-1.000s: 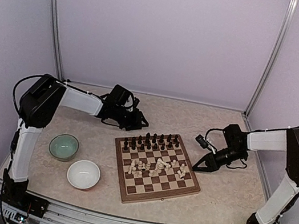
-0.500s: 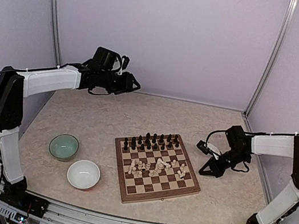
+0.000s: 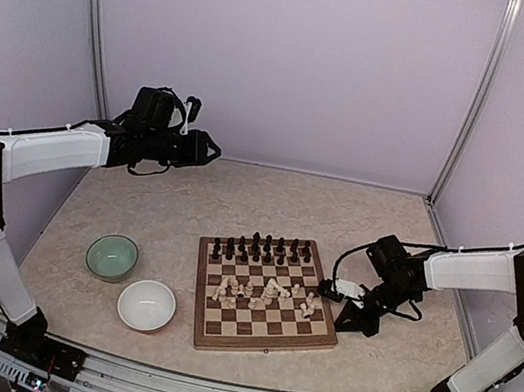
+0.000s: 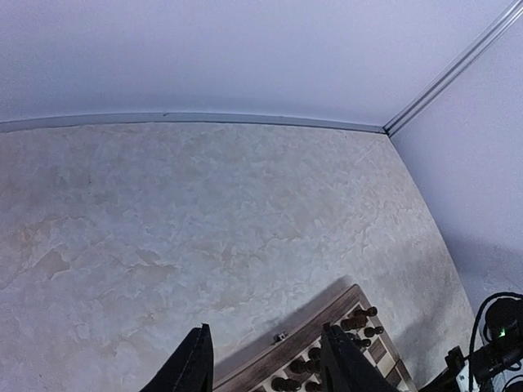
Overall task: Set up the chess pieces on the board
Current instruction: Adjust the chessboard at the center of the board, then adjust the chess pile on the chessboard.
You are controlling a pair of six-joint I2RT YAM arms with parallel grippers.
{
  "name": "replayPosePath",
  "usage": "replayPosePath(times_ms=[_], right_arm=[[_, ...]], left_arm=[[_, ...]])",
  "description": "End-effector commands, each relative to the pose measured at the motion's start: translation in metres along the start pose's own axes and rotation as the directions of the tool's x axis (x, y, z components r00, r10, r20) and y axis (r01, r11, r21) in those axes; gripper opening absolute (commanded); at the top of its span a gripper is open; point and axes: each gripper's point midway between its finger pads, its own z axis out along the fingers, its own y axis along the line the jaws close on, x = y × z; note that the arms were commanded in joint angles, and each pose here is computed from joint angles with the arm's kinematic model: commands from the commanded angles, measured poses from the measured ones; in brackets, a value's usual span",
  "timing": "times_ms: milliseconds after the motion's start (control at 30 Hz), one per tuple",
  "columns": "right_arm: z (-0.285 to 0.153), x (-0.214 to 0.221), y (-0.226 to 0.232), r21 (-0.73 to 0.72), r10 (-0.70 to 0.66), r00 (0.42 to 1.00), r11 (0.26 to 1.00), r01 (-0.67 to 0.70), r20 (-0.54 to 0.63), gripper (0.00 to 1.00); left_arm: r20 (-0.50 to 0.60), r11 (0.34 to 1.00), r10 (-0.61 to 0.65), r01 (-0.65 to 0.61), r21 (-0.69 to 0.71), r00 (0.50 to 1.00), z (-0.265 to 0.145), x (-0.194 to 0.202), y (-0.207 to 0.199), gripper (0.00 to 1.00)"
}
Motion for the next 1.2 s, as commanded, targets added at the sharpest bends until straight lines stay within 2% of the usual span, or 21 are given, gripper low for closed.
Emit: replayPosePath(times_ms=[0,133,233,367,467,633,833,933,1167], right_arm=[[0.001,0.012,0.019,-0.049,-0.017,0.998,0.999,0.014,-0.060,0.01],[-0.012,0.010,0.011,0.006,-0.036,0.995,0.999,0.037,-0.092,0.01],[-0.032,-0.009,0.003,0.049,-0.063,0.996,0.997,0.066,-0.056,0.02],[-0.066,-0.064,-0.008,0.111,-0.124,0.989,0.987,0.115,0.084,0.15],[-0.083,-0.107,-0.015,0.102,-0.150,0.972,0.986,0.133,0.181,0.24],[-0.085,-0.164,-0.016,0.064,-0.229,0.943,0.973,0.220,0.241,0.29],[-0.042,-0.186,0.013,-0.017,-0.330,0.930,0.941,0.337,0.163,0.38],[-0.019,-0.188,0.025,-0.024,-0.372,0.922,0.926,0.377,0.109,0.39],[0.010,-0.182,0.019,0.021,-0.405,0.915,0.914,0.405,-0.005,0.39]], left_arm=[[0.125,0.999,0.033,-0.032,-0.009,0.992,-0.031,-0.033,0.001,0.46],[0.179,0.998,0.060,-0.058,-0.016,0.982,-0.052,-0.048,-0.005,0.46],[0.223,0.996,0.087,-0.085,-0.022,0.971,-0.070,-0.059,-0.010,0.49],[0.279,0.992,0.123,-0.118,-0.038,0.952,-0.090,-0.070,-0.015,0.51],[0.302,0.989,0.146,-0.141,-0.040,0.942,-0.098,-0.073,-0.018,0.51],[0.296,0.986,0.167,-0.158,-0.053,0.941,-0.096,-0.070,-0.020,0.51],[0.272,0.982,0.188,-0.175,-0.073,0.944,-0.088,-0.064,-0.019,0.51],[0.270,0.981,0.193,-0.177,-0.082,0.943,-0.088,-0.064,-0.018,0.52],[0.251,0.983,0.181,-0.170,-0.066,0.951,-0.084,-0.060,-0.019,0.52]])
